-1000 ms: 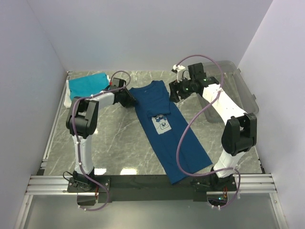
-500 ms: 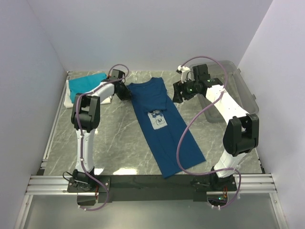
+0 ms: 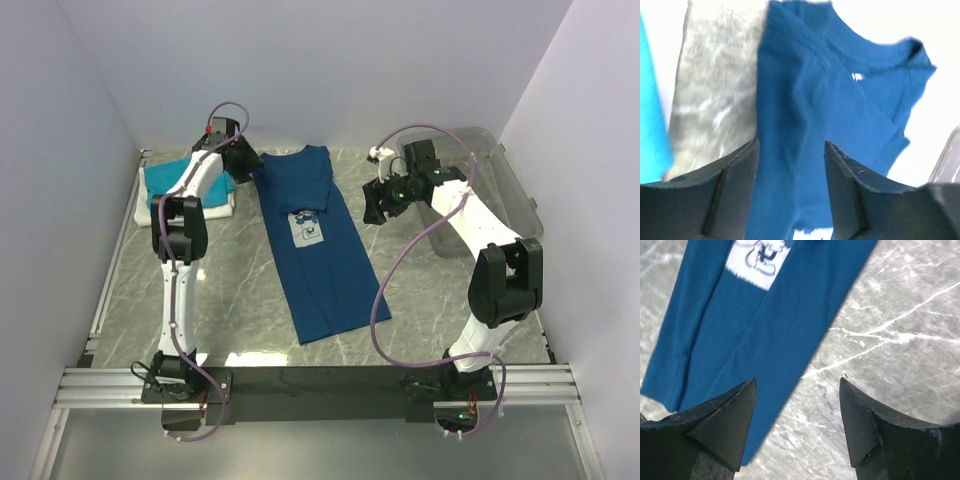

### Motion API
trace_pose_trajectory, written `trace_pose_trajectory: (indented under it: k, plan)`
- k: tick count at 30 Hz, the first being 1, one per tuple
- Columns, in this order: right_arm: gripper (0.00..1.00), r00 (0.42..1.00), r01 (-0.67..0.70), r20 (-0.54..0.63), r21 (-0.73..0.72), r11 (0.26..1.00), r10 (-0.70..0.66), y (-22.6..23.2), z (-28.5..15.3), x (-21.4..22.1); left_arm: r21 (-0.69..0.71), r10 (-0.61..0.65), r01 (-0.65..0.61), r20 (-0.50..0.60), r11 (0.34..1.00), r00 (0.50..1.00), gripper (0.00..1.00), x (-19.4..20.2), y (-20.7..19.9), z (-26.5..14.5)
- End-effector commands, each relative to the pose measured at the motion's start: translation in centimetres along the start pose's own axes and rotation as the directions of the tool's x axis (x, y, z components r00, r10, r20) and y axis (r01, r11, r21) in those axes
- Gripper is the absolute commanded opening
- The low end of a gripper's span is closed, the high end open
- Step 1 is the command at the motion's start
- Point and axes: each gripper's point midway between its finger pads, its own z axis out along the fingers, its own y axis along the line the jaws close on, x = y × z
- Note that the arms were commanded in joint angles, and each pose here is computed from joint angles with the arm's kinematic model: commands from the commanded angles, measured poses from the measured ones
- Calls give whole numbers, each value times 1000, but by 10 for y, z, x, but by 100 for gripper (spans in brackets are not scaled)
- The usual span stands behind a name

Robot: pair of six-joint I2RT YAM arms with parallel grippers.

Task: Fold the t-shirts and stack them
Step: Fold the tshirt

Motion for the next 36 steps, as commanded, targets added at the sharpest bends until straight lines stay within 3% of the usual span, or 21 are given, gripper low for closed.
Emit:
trace_pose_trajectory:
  k: [1, 3, 4, 6, 7, 8, 9, 10, 11, 12, 13, 14, 15, 16, 17, 20, 23, 27, 28, 31, 36]
  plan:
    - [74, 995, 98, 27, -33, 995, -97, 11, -19, -4, 130, 134, -159, 185, 979, 974, 61, -47, -64, -98]
    - [74, 989, 143, 33, -45, 989, -142, 15, -26, -4, 92, 195, -220, 227, 971, 954, 62, -51, -59, -122]
    - [74, 987, 161, 37, -53, 986, -159, 18, -29, -5, 97, 261, -302, 303, 948, 917, 63, -60, -74, -165]
    - [74, 974, 221, 62, -58, 974, -217, 24, -37, -8, 37, 330, -359, 318, 933, 889, 64, -45, -54, -183]
    - [74, 967, 250, 73, -59, 966, -246, 26, -41, -9, 55, 390, -461, 448, 886, 804, 66, -54, -75, -239]
    - [75, 945, 315, 104, -42, 948, -309, 28, -48, -13, 12, 439, -485, 408, 874, 801, 68, -28, -46, -230]
    - [77, 931, 349, 124, -26, 937, -343, 29, -52, -15, -13, 503, -553, 435, 833, 747, 74, -20, -41, -244]
    - [79, 911, 391, 148, -12, 920, -385, 30, -55, -15, 21, 487, -603, 568, 797, 663, 78, -20, -63, -297]
    - [83, 863, 466, 198, 40, 884, -464, 29, -56, -18, 23, 525, -626, 520, 780, 674, 85, 12, -34, -280]
    - [87, 868, 439, 201, 115, 891, -454, 17, -53, -19, 70, 523, -655, 541, 753, 659, 99, 27, -34, -288]
    - [96, 885, 384, 219, 160, 910, -412, 8, -48, -19, 108, 503, -657, 554, 746, 663, 100, 50, -20, -295]
    - [96, 864, 490, 112, 36, 871, -491, 13, -38, 8, 131, 508, -666, 545, 735, 668, 99, 63, -13, -295]
    - [89, 849, 528, 89, -99, 843, -521, 27, -34, 21, 198, 523, -685, 510, 701, 683, 99, 84, -11, -293]
    - [89, 843, 535, 69, -205, 820, -533, 37, -35, 31, 232, 543, -687, 463, 688, 700, 100, 106, -1, -286]
    - [94, 804, 557, 28, -387, 735, -594, 52, -44, 57, 263, 566, -689, 415, 675, 712, 99, 125, 6, -281]
    - [95, 735, 602, 95, -546, 582, -671, 77, -54, 94, 339, 634, -728, 359, 595, 685, 98, 192, 8, -278]
    - [95, 605, 740, 177, -486, 466, -776, 83, -52, 126, 384, 700, -769, 333, 511, 631, 97, 253, 9, -284]
    - [97, 496, 815, 190, -437, 380, -847, 92, -49, 152, 443, 780, -798, 286, 408, 557, 88, 319, 13, -292]
    - [97, 489, 819, 189, -437, 373, -852, 92, -48, 155, 479, 807, -802, 273, 357, 523, 87, 345, 14, -296]
    - [95, 497, 814, 171, -431, 389, -851, 93, -38, 166, 478, 860, -830, 253, 287, 443, 86, 380, 20, -296]
    - [89, 511, 810, 140, -409, 421, -848, 90, -29, 167, 456, 926, -866, 199, 203, 322, 82, 409, 26, -277]
